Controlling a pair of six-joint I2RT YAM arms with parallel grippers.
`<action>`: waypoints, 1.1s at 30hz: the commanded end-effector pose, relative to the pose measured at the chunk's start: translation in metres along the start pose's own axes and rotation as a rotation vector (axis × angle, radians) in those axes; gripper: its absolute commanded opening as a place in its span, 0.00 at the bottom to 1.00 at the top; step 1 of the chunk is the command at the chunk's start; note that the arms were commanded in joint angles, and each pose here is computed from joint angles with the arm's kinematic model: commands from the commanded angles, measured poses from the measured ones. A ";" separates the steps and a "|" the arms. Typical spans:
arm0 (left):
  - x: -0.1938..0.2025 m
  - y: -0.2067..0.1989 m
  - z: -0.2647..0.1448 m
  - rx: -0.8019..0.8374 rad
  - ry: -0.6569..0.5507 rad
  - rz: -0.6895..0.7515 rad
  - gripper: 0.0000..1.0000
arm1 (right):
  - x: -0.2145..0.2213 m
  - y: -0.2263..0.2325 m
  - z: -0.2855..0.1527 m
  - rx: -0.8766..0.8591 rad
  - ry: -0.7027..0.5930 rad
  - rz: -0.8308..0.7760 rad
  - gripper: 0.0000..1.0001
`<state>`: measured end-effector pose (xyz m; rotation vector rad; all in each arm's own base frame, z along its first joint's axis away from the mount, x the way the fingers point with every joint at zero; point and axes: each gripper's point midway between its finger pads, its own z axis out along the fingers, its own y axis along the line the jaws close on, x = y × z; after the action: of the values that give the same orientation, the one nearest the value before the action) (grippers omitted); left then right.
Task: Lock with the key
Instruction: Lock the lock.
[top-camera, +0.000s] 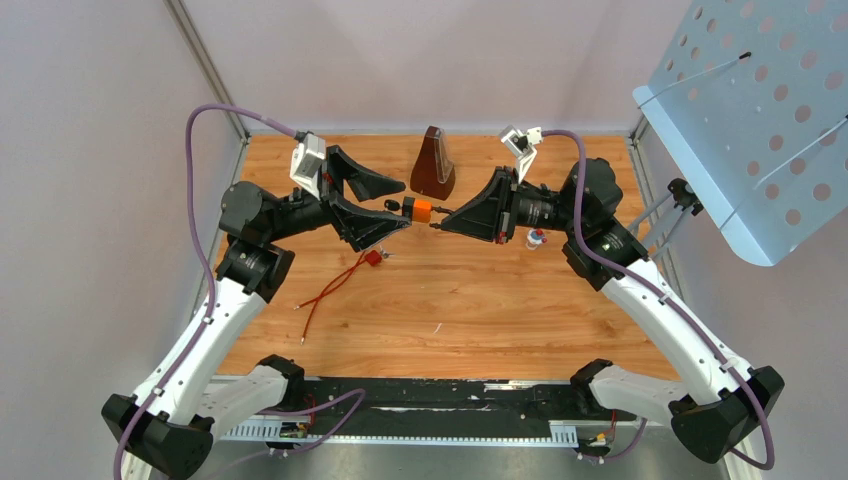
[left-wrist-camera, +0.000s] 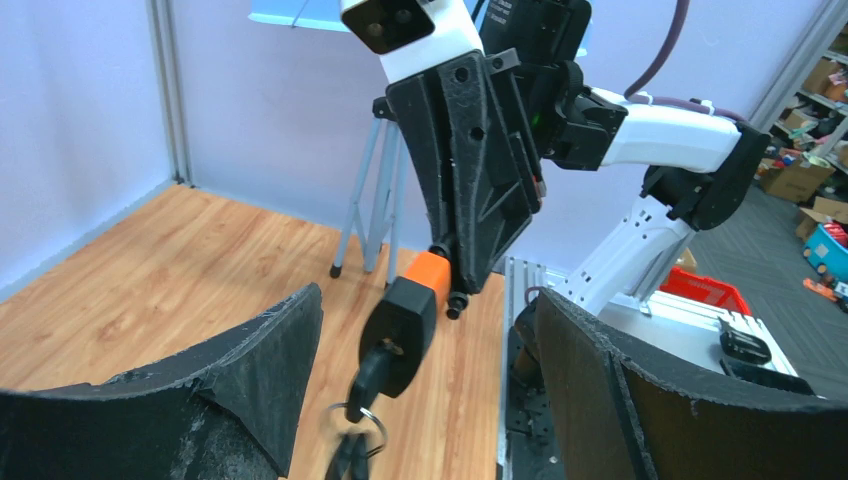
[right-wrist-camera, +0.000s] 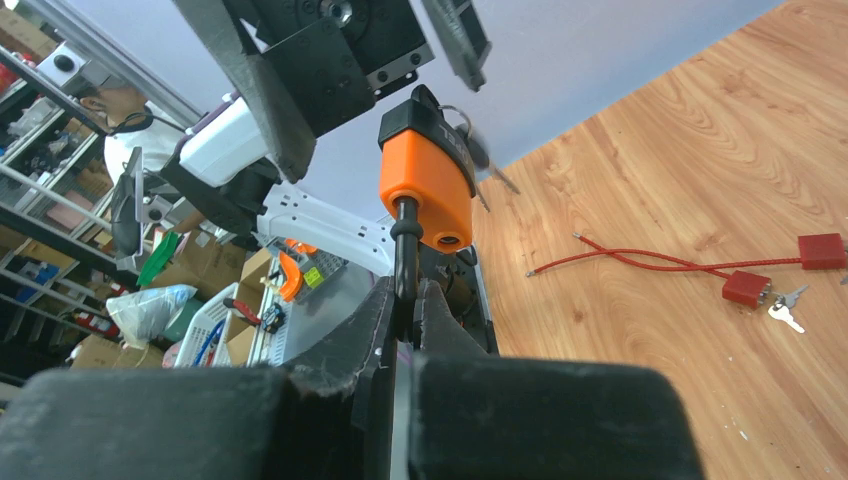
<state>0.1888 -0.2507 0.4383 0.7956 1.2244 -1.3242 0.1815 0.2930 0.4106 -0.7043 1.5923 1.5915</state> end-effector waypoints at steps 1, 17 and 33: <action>-0.011 0.010 0.006 -0.015 -0.045 0.024 0.84 | -0.018 0.029 0.000 -0.108 -0.027 -0.096 0.00; 0.000 -0.020 0.009 0.218 0.057 -0.098 0.55 | -0.022 0.033 0.003 -0.136 -0.033 -0.068 0.00; 0.010 -0.014 0.010 0.205 0.080 -0.139 0.52 | -0.021 0.023 0.007 -0.107 -0.042 -0.017 0.00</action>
<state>0.1836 -0.2666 0.4254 0.8928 1.2724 -1.5639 0.1769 0.2996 0.4145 -0.7304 1.5859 1.6886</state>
